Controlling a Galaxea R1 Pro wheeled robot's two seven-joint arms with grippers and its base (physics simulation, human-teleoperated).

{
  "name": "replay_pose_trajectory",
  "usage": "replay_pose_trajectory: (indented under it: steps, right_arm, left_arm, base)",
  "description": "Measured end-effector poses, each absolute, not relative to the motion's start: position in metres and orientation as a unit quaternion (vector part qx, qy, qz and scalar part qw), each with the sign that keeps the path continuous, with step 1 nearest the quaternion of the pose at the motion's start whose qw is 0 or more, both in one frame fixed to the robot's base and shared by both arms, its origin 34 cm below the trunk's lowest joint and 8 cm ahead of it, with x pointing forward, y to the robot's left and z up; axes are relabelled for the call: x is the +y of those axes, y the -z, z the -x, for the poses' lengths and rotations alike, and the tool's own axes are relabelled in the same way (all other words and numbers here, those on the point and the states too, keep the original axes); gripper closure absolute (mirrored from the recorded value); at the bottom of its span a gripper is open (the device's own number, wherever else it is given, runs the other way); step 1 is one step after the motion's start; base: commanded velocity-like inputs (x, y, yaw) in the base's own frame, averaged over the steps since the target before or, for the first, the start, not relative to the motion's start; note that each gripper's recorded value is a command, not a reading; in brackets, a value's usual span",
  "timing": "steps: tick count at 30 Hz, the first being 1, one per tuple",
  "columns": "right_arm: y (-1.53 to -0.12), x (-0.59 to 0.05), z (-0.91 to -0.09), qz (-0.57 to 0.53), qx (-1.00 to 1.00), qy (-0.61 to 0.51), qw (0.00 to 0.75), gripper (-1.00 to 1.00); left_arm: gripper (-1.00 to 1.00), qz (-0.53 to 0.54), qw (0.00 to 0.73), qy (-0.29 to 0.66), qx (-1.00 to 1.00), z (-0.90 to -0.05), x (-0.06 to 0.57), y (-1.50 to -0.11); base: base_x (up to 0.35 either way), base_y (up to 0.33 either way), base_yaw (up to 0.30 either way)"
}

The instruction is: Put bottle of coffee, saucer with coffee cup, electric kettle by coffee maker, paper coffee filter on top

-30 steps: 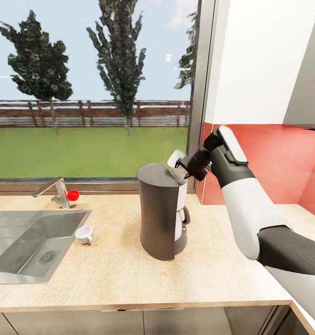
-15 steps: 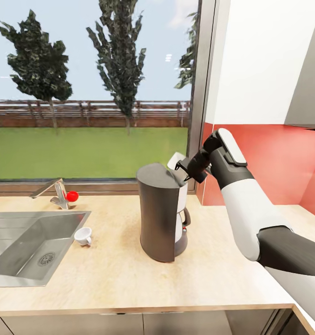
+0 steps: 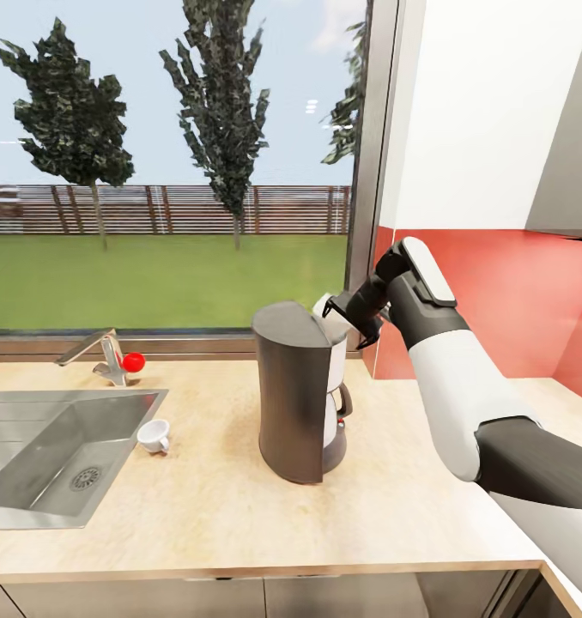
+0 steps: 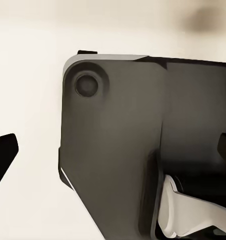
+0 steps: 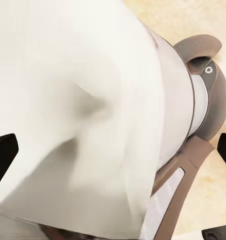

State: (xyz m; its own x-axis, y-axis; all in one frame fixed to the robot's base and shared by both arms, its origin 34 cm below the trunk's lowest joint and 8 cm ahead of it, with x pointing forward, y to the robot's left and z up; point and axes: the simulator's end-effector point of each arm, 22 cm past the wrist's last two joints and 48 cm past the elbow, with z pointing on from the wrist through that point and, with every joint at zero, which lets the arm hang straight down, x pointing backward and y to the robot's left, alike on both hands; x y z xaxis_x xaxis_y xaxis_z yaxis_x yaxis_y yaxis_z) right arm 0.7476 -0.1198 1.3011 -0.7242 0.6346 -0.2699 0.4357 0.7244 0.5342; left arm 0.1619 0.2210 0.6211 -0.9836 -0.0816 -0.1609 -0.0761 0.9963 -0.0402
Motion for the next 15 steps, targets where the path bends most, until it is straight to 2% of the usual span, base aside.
replay_pose_trajectory:
  steps: [15]
  right_arm:
    - [-1.3011,-0.1192,-0.7475,-0.296,0.902,-0.223,0.223,-1.00]
  left_arm:
    - [-1.00,0.039,0.082,0.017,0.996,-0.1620,0.2209,-0.6211]
  base:
    - [0.000,0.000,0.000]
